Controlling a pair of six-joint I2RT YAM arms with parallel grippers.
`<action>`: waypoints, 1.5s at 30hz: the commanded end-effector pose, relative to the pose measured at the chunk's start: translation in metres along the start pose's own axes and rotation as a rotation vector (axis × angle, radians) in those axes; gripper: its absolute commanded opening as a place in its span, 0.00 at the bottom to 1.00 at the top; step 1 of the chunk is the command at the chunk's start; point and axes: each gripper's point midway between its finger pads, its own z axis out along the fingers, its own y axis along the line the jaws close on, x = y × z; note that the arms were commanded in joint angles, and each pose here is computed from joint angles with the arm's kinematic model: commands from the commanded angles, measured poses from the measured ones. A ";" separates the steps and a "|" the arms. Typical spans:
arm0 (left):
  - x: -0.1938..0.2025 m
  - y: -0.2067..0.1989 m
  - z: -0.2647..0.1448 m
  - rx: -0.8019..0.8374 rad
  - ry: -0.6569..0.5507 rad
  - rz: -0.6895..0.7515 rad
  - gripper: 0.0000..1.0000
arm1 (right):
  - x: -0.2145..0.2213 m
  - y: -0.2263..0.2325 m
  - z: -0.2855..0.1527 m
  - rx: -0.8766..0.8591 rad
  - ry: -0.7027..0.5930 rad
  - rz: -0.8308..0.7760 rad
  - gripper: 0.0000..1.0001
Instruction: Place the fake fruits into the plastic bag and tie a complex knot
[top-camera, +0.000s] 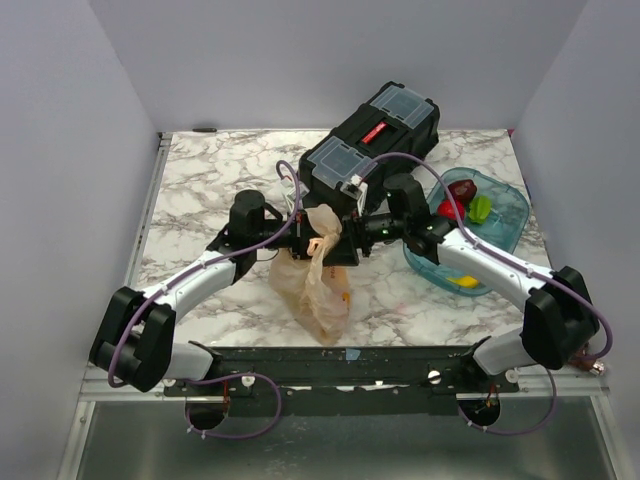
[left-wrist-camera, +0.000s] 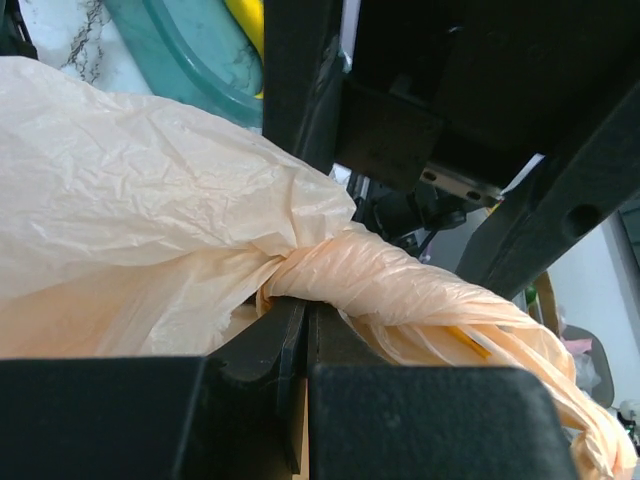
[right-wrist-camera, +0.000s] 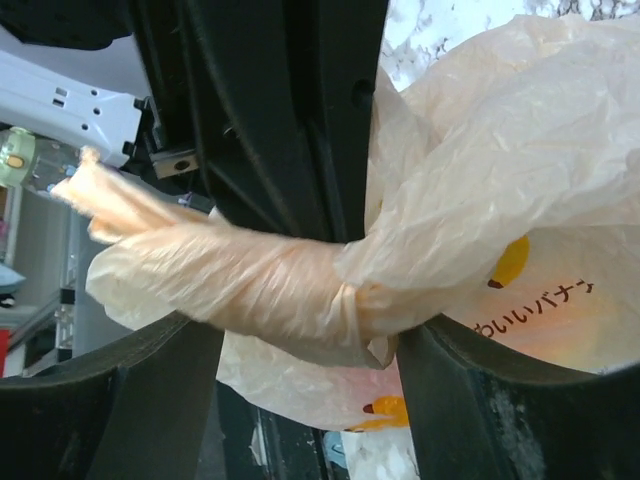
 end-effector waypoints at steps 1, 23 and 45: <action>-0.010 -0.004 0.002 0.013 -0.028 0.016 0.00 | -0.016 0.006 0.013 -0.035 -0.018 -0.017 0.63; -0.016 0.030 -0.003 -0.150 -0.055 0.015 0.00 | 0.002 0.028 -0.013 0.008 0.049 -0.042 0.58; -0.009 0.000 0.001 -0.019 -0.036 -0.007 0.00 | -0.022 0.025 -0.017 0.009 0.032 -0.079 0.68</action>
